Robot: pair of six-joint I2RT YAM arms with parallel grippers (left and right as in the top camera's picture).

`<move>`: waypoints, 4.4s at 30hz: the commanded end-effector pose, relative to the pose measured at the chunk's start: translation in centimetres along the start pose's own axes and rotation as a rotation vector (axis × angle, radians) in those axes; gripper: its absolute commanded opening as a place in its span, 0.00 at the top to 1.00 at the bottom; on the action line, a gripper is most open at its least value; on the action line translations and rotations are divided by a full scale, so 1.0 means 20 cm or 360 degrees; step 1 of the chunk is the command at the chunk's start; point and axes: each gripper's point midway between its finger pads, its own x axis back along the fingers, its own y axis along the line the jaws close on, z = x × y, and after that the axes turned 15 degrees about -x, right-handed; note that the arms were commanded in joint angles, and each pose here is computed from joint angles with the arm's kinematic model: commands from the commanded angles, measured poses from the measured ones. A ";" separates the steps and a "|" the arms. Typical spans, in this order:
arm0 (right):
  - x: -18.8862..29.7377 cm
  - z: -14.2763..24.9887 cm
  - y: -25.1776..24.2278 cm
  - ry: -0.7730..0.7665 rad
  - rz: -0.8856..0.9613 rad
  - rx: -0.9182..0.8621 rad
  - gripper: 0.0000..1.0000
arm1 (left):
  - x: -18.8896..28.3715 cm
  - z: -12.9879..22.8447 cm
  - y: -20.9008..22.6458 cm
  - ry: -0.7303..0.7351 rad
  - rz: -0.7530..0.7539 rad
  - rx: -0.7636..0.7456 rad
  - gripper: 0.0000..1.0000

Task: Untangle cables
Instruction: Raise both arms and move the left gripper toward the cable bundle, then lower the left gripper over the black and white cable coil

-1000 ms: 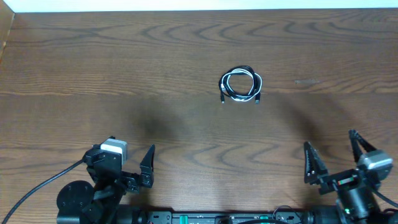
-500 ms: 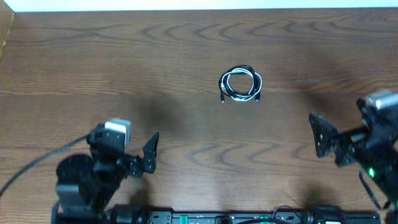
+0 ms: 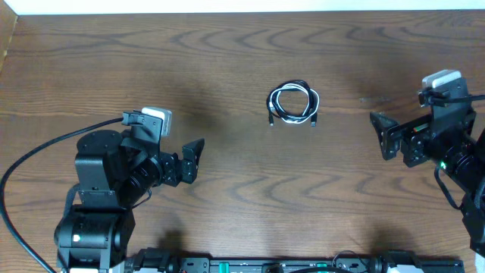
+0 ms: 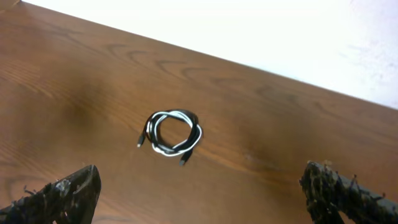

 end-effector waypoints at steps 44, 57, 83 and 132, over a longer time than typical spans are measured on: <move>-0.40 0.14 -0.33 0.0363 0.0355 -0.0311 0.01 | -0.51 -0.13 -0.17 -0.0038 0.0787 0.0059 0.02; -0.46 0.20 -0.47 0.0405 0.0611 -0.0567 0.01 | -0.71 -0.05 -0.25 0.0196 0.0359 -0.0087 0.02; -0.57 0.32 -0.64 0.0492 0.0851 -0.0804 0.01 | -1.15 0.06 -0.34 0.0297 0.0293 0.0190 0.02; -0.71 0.22 -0.63 0.0319 0.0712 -0.0645 0.01 | -1.44 -0.03 -0.42 0.0142 0.0247 0.0163 0.02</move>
